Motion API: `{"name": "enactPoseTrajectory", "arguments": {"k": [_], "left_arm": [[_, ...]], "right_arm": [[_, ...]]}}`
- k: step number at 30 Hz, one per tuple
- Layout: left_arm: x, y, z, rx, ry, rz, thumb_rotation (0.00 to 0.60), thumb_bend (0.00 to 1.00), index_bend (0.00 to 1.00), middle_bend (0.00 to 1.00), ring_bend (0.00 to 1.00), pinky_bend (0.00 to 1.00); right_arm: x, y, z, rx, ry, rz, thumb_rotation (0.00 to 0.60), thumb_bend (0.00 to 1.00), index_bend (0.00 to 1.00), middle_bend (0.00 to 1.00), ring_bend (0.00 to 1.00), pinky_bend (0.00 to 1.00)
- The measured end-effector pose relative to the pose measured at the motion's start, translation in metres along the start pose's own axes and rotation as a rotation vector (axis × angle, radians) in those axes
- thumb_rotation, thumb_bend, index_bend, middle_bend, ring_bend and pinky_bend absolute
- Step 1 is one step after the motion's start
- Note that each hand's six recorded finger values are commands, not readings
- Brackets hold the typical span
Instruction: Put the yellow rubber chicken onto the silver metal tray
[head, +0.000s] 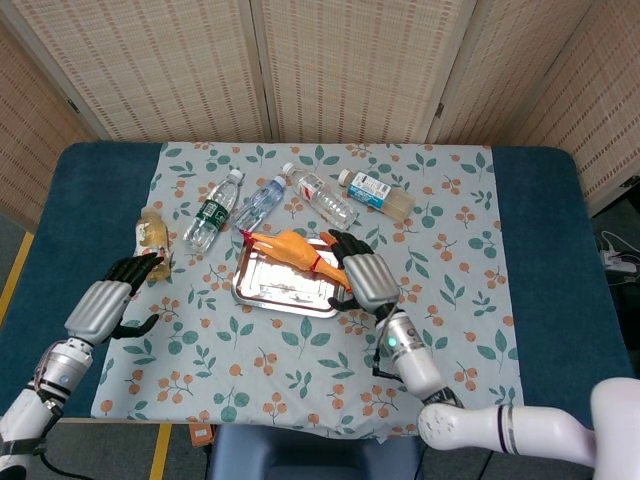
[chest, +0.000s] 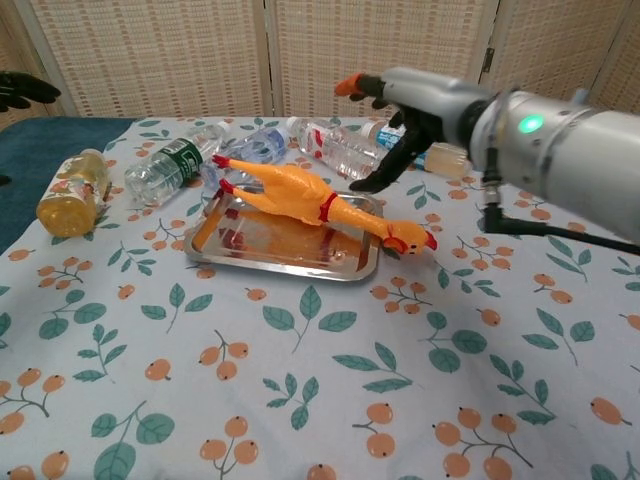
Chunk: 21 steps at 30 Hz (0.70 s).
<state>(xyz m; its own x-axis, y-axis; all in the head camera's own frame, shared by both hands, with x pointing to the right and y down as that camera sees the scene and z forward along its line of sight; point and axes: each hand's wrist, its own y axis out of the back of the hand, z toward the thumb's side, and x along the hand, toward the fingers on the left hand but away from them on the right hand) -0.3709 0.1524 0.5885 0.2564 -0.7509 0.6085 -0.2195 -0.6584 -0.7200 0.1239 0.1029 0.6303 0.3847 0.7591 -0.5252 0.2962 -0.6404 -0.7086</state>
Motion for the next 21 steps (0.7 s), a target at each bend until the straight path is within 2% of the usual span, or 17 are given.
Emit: {"name": "enactPoseTrajectory", "arguments": {"k": [3, 6, 9, 13, 15, 18, 21], "left_arm": [[-0.030, -0.008, -0.025, 0.027, 0.069, -0.026, 0.600, 0.40, 0.00, 0.00, 0.00, 0.01], [-0.053, -0.009, -0.041, 0.047, 0.115, 0.016, 0.600, 0.41, 0.00, 0.00, 0.00, 0.01], [-0.074, -0.009, -0.055, 0.062, 0.146, 0.122, 0.600, 0.40, 0.00, 0.00, 0.00, 0.01], [-0.115, -0.014, -0.076, 0.115, 0.180, 0.288, 0.600, 0.41, 0.00, 0.00, 0.00, 0.00], [-0.133, -0.017, -0.078, 0.142, 0.170, 0.330, 0.600, 0.41, 0.00, 0.00, 0.00, 0.00], [-0.154, -0.025, -0.076, 0.153, 0.163, 0.341, 0.600, 0.41, 0.00, 0.00, 0.00, 0.00], [-0.155, -0.031, -0.079, 0.143, 0.179, 0.298, 0.600, 0.41, 0.00, 0.00, 0.00, 0.00]], "right_arm": [[0.046, 0.022, -0.024, 0.087, -0.002, -0.049, 0.600, 0.17, 0.00, 0.00, 0.00, 0.10], [0.092, 0.027, -0.055, 0.174, -0.041, -0.096, 0.600, 0.17, 0.00, 0.00, 0.00, 0.09], [0.141, 0.025, -0.090, 0.246, -0.105, -0.144, 0.600, 0.17, 0.00, 0.00, 0.00, 0.08], [0.188, 0.024, -0.135, 0.313, -0.198, -0.210, 0.600, 0.17, 0.00, 0.00, 0.00, 0.07], [0.214, 0.023, -0.161, 0.329, -0.265, -0.236, 0.600, 0.17, 0.00, 0.00, 0.00, 0.06], [0.243, 0.021, -0.184, 0.345, -0.332, -0.233, 0.600, 0.17, 0.00, 0.00, 0.00, 0.05], [0.250, 0.029, -0.184, 0.344, -0.345, -0.253, 0.600, 0.17, 0.00, 0.00, 0.00, 0.05]]}}
